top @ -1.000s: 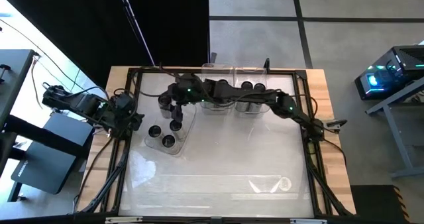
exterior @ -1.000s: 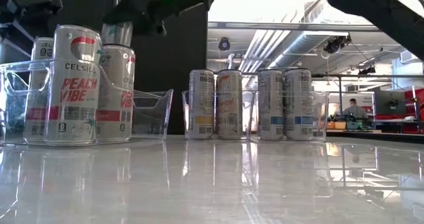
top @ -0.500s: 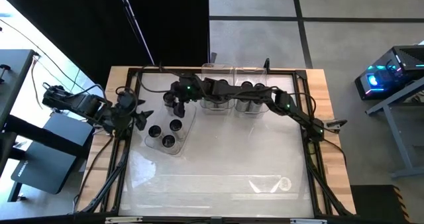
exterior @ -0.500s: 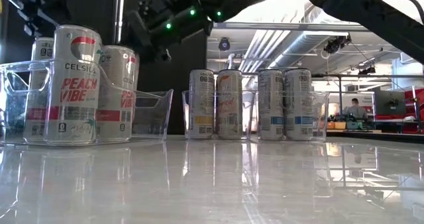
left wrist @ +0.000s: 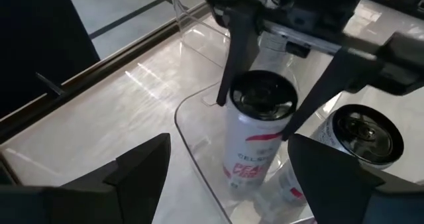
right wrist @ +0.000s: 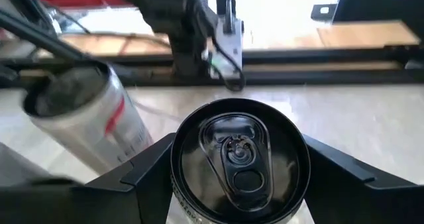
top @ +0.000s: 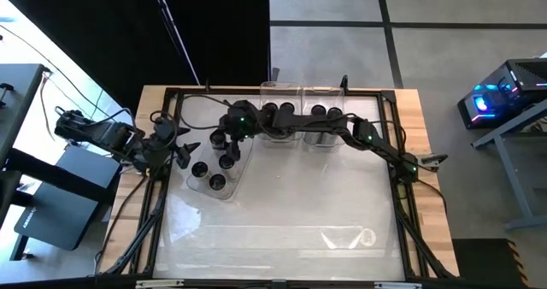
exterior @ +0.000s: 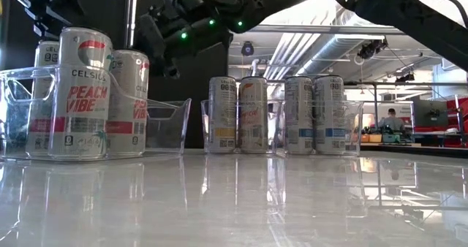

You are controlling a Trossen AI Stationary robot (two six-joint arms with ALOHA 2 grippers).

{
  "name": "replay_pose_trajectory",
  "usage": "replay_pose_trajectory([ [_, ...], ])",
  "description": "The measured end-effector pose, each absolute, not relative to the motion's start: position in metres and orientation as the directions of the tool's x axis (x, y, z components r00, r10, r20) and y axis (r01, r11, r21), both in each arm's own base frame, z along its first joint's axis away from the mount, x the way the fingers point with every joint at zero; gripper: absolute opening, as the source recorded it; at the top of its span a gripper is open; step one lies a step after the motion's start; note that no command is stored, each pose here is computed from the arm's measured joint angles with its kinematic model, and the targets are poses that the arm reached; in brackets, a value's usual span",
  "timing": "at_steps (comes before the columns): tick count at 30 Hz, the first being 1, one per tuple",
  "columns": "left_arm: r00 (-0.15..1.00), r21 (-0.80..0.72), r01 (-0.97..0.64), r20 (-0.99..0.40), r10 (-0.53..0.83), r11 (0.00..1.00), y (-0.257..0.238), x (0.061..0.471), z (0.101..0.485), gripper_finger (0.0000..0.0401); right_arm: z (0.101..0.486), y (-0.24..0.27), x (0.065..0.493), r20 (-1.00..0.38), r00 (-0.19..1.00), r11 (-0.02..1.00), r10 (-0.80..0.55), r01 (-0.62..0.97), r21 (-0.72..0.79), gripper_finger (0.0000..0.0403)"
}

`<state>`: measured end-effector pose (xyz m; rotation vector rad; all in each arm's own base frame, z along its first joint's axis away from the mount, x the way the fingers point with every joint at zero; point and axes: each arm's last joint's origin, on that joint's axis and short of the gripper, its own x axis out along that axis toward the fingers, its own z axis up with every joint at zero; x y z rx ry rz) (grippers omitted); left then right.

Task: Sort soda cans
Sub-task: Adjust the white pink soda cans

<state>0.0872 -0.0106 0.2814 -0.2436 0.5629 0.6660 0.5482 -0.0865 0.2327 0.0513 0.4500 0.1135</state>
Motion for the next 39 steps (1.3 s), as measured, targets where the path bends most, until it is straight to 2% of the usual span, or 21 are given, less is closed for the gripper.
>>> replay_pose_trajectory([
  [12, 0.643, -0.035, -0.619, -0.597, 0.48, 0.784, -0.012, 0.089, 0.28, 0.0296, 0.222, -0.079, 0.552, -0.442, 0.883, 0.988, 0.156, -0.13, 0.088, 0.0269],
  [20, 0.643, -0.018, -0.605, -0.602, 0.474, 0.796, -0.013, 0.089, 0.279, 0.0296, 0.223, -0.078, 0.553, -0.424, 0.888, 0.984, 0.179, -0.154, 0.093, 0.0322],
  [25, 0.644, -0.002, -0.583, -0.611, 0.46, 0.813, -0.013, 0.089, 0.279, 0.0296, 0.231, -0.078, 0.555, -0.364, 0.914, 0.983, 0.18, -0.154, 0.101, 0.0333],
  [29, 0.645, -0.006, -0.575, -0.618, 0.45, 0.818, -0.013, 0.089, 0.279, 0.0296, 0.248, -0.081, 0.552, -0.308, 0.939, 0.988, 0.151, -0.131, 0.083, 0.0334],
  [35, 0.656, -0.017, -0.548, -0.629, 0.417, 0.836, -0.015, 0.091, 0.279, 0.0296, 0.297, -0.09, 0.534, -0.256, 0.966, 0.998, 0.036, -0.046, -0.032, 0.0335],
  [39, 0.702, 0.017, -0.435, -0.62, 0.351, 0.9, -0.02, 0.102, 0.282, 0.0296, 0.329, -0.095, 0.51, -0.315, 0.949, 0.995, 0.02, -0.049, -0.084, 0.0334],
])
